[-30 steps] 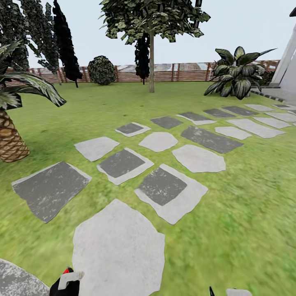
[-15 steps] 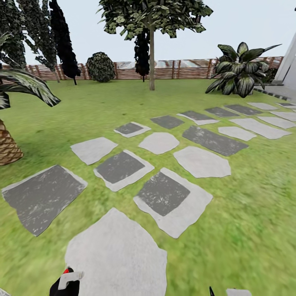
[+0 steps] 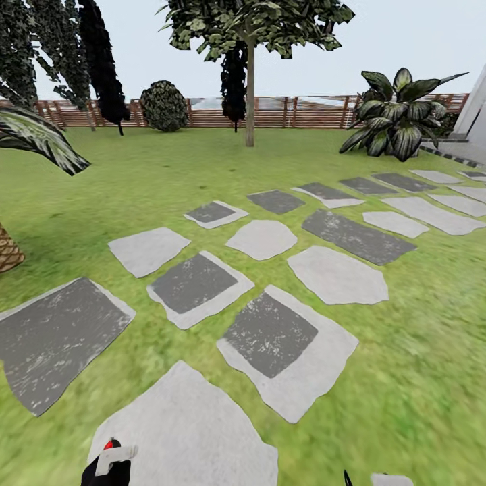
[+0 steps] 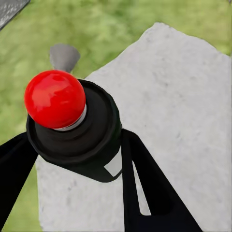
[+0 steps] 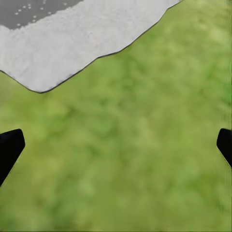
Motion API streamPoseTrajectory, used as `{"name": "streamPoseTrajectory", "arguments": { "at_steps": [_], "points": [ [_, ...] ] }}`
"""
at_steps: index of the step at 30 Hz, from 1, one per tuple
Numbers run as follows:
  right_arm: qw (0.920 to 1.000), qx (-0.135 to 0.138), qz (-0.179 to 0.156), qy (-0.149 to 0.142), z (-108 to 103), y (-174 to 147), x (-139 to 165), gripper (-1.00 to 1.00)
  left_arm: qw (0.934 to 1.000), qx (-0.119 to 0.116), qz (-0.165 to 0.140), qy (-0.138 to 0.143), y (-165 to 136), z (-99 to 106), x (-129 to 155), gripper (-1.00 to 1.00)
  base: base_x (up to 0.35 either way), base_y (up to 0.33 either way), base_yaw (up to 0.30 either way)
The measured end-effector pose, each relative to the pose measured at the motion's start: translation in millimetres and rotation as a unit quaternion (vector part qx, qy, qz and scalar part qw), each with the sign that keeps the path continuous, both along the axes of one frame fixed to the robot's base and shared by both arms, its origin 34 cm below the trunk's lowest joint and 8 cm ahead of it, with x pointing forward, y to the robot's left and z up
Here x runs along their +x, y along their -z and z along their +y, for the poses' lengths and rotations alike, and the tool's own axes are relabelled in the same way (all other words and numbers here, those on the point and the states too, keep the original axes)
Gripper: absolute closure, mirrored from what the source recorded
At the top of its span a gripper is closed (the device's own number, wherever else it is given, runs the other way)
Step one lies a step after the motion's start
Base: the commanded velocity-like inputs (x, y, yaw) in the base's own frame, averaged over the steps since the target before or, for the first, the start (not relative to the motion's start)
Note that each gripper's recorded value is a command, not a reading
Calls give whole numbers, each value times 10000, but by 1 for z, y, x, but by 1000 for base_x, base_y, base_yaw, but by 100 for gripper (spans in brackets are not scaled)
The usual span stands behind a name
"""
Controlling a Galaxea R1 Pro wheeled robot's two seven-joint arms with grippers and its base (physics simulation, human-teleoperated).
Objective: In the garden, pick up the pesticide atomizer on the floor and spray pesticide onto both trees until each tree trunk is fully covered.
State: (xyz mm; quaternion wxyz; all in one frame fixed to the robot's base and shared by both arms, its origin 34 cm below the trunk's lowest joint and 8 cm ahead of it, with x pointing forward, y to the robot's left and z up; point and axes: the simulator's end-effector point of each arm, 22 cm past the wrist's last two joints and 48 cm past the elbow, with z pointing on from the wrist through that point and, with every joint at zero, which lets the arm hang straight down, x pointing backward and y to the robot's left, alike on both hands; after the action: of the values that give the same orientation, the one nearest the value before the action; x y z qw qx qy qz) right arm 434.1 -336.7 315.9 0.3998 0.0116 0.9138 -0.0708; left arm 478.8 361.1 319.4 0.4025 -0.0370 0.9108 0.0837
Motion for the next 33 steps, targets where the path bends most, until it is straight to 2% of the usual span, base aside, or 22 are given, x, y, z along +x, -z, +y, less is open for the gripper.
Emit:
{"name": "streamPoseTrajectory", "arguments": {
  "at_steps": [33],
  "points": [
    [10000,0,2,1,0,0,0,-100,10000,1,-5,0,0,0,0,100,337,0,0]
  ]
}}
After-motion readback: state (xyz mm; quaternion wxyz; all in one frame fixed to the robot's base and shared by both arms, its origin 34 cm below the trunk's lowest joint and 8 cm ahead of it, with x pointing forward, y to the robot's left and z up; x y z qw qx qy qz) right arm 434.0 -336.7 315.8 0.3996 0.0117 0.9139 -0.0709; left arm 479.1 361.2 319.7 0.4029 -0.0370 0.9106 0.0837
